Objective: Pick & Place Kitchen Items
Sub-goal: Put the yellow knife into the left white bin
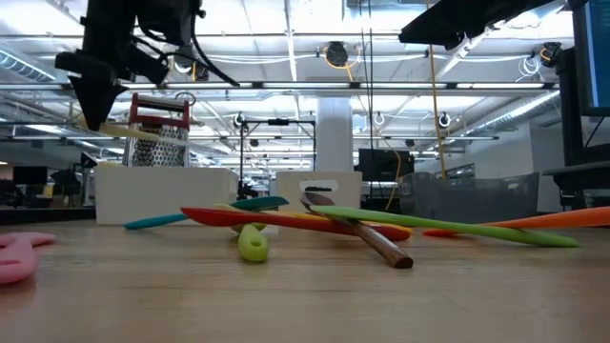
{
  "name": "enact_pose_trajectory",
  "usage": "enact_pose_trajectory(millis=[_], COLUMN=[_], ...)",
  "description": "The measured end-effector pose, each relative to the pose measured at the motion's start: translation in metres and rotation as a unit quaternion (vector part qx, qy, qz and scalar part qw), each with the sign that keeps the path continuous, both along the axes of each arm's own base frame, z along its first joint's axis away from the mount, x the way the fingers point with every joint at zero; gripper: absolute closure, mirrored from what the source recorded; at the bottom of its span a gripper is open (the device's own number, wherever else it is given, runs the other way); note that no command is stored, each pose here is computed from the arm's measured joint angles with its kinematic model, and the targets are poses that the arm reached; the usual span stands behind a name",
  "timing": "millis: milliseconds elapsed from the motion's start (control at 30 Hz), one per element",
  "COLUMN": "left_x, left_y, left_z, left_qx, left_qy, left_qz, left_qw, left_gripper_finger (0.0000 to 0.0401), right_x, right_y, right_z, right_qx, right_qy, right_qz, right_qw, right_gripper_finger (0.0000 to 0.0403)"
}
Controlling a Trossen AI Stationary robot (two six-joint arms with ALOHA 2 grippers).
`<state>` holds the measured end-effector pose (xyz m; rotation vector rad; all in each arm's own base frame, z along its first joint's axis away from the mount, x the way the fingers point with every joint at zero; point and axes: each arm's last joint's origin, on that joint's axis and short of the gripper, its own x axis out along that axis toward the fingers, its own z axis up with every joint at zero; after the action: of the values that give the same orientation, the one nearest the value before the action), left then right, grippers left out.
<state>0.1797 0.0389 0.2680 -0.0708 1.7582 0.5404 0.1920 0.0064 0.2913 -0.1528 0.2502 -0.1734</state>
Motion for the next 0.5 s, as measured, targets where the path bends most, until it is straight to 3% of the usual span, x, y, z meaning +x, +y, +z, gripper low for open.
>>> enact_pose_trajectory(millis=[500], left_x=[-0.001], left_y=[0.024], left_z=[-0.008], left_qx=[-0.058], left_qy=[0.023], left_qz=[0.032], left_qw=[0.998], left_gripper_finger=[0.033], right_x=[0.0], right_y=[0.0], right_z=[0.0], right_qx=[0.0], right_qy=[0.0], right_qz=[0.0], right_qw=[1.0], right_gripper_finger=[0.0273])
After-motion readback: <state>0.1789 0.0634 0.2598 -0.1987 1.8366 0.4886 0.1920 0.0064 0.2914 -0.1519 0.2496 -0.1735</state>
